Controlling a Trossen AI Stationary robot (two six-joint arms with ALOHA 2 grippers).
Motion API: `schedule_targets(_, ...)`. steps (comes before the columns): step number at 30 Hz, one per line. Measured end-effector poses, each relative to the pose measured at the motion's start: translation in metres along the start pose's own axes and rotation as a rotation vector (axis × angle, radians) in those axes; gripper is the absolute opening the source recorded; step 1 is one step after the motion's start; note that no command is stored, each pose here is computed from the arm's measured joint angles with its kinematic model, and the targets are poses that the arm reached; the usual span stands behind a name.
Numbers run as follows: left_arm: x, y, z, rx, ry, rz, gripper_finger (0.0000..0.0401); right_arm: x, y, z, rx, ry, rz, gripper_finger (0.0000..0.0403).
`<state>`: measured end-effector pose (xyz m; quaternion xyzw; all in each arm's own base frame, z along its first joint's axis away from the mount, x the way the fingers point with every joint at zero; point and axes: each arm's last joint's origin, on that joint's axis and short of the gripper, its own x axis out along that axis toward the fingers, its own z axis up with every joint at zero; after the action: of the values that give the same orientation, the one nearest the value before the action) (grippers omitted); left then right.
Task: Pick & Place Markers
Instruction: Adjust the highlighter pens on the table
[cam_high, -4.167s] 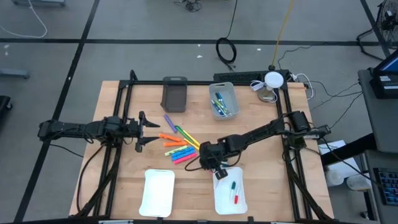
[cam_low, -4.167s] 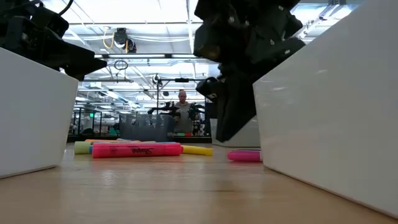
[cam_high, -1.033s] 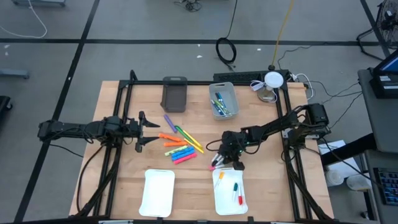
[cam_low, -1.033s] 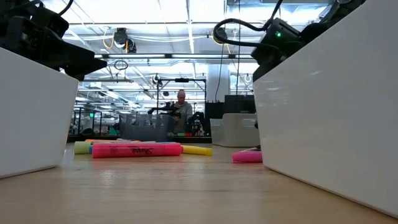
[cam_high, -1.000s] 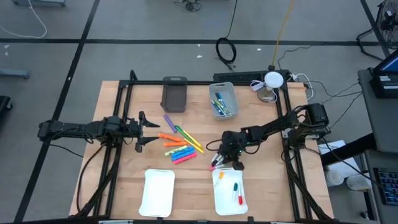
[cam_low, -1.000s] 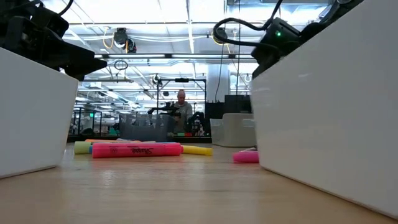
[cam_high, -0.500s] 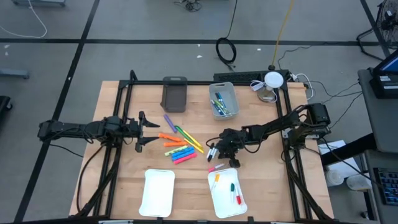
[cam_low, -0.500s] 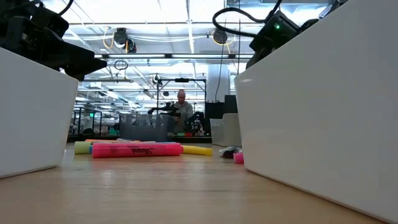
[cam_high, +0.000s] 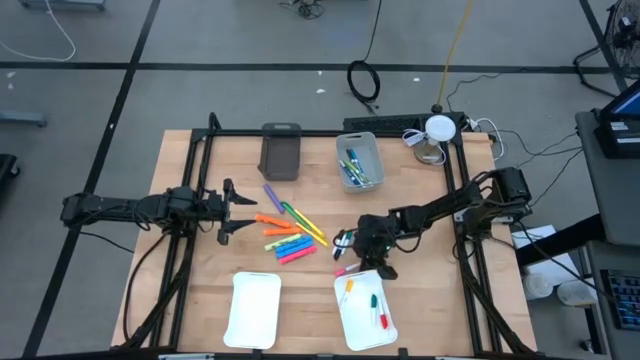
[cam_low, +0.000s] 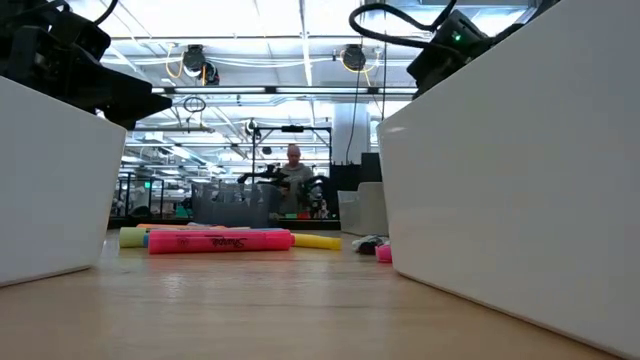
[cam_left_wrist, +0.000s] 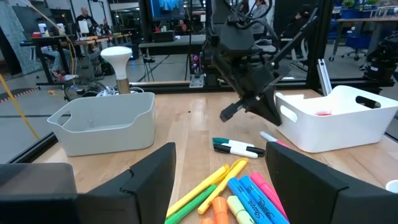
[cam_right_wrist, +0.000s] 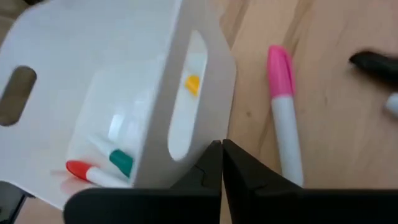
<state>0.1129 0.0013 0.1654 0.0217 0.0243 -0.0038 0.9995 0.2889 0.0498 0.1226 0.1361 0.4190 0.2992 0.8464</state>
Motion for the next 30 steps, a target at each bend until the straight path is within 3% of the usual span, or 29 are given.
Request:
schedule_targets(6, 0.000, 0.000, 0.000, 0.000, 0.000, 0.000, 0.0251, 0.000, 0.000, -0.001, 0.005, 0.009, -0.047, 0.0000)
schedule_targets(22, 0.000, 0.000, 0.000, 0.000, 0.000, 0.000, 0.0251, 0.021, -0.013, -0.014, 0.039, 0.056, -0.031, 0.0000)
schedule_targets(30, 0.000, 0.000, 0.000, 0.000, 0.001, 0.000, 0.0251, 0.018, -0.019, -0.003, -0.019, -0.052, -0.167, 0.0000)
